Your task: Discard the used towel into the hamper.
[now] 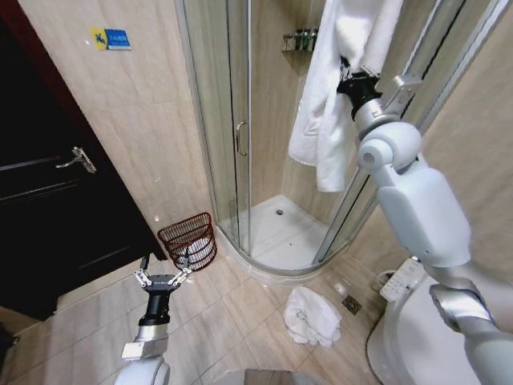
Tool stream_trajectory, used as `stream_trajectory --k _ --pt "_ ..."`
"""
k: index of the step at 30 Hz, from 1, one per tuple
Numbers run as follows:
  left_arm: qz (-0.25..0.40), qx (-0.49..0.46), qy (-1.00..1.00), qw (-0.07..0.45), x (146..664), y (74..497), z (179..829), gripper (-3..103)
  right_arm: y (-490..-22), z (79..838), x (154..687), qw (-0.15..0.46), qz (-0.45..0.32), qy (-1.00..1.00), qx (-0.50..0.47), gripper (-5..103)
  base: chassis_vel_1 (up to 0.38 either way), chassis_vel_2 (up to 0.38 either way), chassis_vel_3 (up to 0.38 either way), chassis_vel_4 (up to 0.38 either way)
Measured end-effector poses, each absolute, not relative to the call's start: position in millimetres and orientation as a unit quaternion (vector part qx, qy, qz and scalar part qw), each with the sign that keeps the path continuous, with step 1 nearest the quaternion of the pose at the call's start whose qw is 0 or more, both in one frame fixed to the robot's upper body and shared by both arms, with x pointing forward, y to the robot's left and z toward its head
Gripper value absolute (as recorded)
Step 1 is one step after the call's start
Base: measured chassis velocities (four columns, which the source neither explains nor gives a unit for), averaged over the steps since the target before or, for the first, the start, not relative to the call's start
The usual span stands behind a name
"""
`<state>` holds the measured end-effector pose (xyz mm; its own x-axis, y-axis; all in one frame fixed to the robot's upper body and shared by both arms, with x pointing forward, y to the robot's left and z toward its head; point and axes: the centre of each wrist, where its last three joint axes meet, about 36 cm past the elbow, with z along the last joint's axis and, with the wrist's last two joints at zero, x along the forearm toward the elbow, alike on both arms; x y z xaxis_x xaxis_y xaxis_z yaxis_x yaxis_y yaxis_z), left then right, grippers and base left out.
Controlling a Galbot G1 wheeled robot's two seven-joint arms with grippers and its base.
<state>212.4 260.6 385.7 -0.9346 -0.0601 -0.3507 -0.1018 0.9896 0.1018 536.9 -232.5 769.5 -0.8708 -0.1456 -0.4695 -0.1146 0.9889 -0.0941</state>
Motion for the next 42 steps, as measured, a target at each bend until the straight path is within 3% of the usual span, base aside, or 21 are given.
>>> stream_trajectory --k 15,42 --pt "0.058 -0.042 0.981 0.178 211 260 386 100 -234 753 518 0.24 -0.033 0.967 -0.074 4 0.0 0.0 0.0 0.0" --pt "0.061 -0.044 0.98 0.182 209 254 390 100 -238 641 489 0.164 -0.008 0.983 -0.081 4 0.0 0.0 0.0 0.0"
